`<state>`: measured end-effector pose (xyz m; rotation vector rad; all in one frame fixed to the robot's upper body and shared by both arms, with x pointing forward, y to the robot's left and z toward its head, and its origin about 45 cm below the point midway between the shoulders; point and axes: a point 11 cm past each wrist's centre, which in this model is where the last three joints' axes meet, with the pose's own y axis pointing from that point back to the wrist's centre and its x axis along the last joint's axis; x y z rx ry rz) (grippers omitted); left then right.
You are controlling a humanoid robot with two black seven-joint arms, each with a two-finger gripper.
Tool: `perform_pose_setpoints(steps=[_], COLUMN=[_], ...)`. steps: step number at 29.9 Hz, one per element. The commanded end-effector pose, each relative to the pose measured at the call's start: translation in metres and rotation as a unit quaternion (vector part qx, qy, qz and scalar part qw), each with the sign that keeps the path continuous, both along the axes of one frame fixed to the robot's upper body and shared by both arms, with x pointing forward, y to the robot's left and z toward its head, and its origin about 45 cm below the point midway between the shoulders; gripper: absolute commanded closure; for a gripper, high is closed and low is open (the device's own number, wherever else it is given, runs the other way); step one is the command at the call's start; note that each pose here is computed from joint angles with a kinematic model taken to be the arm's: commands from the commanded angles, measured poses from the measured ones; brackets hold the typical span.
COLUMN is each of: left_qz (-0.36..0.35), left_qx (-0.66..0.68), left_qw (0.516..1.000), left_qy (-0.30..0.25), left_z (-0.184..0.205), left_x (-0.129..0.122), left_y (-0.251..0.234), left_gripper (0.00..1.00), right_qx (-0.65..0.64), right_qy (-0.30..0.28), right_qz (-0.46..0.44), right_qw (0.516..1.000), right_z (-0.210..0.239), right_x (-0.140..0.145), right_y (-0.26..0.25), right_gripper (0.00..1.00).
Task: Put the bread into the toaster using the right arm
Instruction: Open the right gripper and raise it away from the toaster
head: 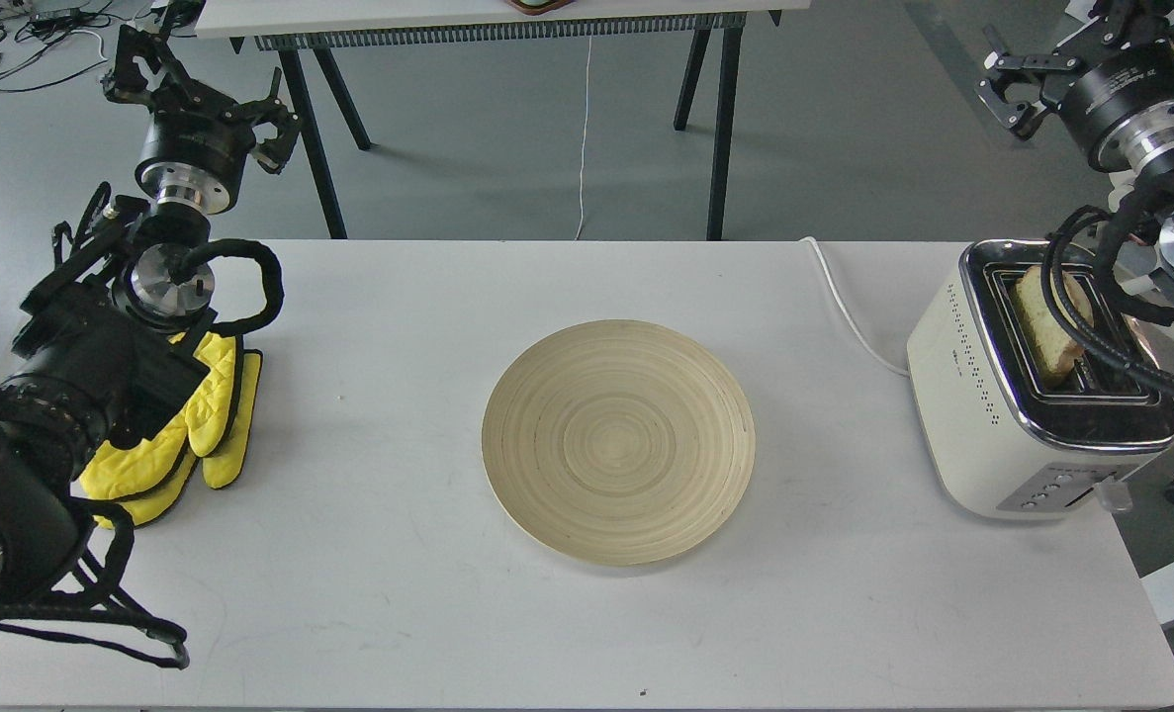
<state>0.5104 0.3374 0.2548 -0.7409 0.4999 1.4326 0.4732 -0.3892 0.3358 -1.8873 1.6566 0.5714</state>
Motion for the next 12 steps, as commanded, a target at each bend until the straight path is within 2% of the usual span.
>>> perform_pose_setpoints(steps=[1,4,7,12], left_qz=[0.000,0.000,-0.001,-0.003], left_qx=[0.000,0.000,0.000,0.004], left_qw=[1.000,1.000,1.000,1.000], left_qy=[0.000,0.000,0.001,0.003], left_z=[0.000,0.000,-0.001,-0.001], left_x=[0.000,0.000,0.000,0.000], left_y=[0.000,0.000,0.000,-0.001], left_gripper=[0.00,0.00,0.00,0.00], right_qx=[0.033,0.046,0.044,0.045], right_qy=[0.007,0.018,-0.004,-0.002], right_qz=[-0.015,-0.009,0.028,0.015], right_qw=[0.999,0.999,0.999,0.999], right_z=[-0.026,-0.043,-0.040,-0.037], right_x=[0.002,0.005,0.003,0.006], right_y=[-0.015,-0.012,0.000,-0.003], right_gripper=[0.01,0.01,0.01,0.01])
